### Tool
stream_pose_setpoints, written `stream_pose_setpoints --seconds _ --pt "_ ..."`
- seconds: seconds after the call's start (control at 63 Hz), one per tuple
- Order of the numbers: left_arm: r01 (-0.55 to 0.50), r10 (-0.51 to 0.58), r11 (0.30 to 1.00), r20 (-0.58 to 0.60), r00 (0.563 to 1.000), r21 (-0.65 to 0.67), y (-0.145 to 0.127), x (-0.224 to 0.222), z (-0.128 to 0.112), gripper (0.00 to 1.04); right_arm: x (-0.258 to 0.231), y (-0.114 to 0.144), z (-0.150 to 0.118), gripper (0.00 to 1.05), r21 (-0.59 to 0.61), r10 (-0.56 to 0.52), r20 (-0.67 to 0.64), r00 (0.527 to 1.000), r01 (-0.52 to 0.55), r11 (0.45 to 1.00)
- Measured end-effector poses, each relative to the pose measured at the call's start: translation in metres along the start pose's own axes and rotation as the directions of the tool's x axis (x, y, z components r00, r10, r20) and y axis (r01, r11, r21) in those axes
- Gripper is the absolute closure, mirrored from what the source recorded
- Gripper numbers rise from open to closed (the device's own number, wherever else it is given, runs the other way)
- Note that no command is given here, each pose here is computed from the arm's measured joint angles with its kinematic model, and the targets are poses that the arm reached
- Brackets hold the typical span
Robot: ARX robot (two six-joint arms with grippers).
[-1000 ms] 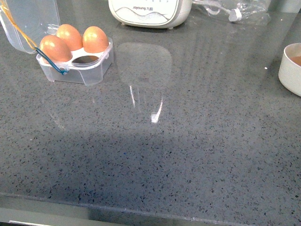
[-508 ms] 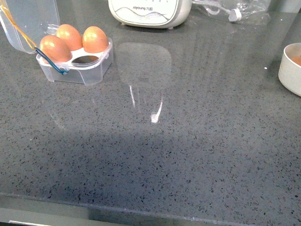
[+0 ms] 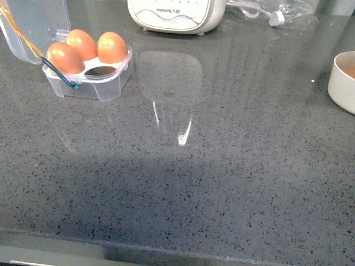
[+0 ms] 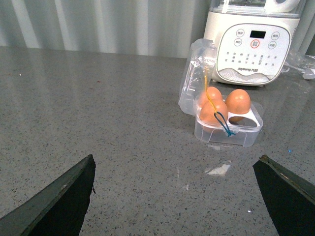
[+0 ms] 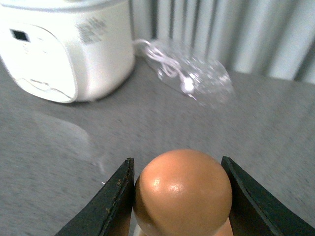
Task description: Put egg into box
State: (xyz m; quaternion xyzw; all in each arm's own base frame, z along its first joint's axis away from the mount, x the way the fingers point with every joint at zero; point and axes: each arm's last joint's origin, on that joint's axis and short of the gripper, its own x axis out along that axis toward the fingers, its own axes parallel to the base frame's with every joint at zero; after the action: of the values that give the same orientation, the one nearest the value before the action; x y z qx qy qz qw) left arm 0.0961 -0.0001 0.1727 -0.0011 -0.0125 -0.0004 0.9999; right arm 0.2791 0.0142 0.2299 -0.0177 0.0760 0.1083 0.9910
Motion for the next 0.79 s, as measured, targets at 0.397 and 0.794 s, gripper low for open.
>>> stream_pose_setpoints --seconds 0.397,0.794 --pt "0.000 0.000 1.000 0.000 1.000 0.000 0.000 0.000 0.000 0.07 0.026 0.096 0.021 0.60 -0.018 0.411 0.104 0.906 -0.411 0.911" --pt "0.000 0.000 1.000 0.000 1.000 0.000 0.000 0.000 0.000 0.07 0.072 0.174 0.009 0.60 0.077 0.561 0.016 0.828 -0.560 0.825"
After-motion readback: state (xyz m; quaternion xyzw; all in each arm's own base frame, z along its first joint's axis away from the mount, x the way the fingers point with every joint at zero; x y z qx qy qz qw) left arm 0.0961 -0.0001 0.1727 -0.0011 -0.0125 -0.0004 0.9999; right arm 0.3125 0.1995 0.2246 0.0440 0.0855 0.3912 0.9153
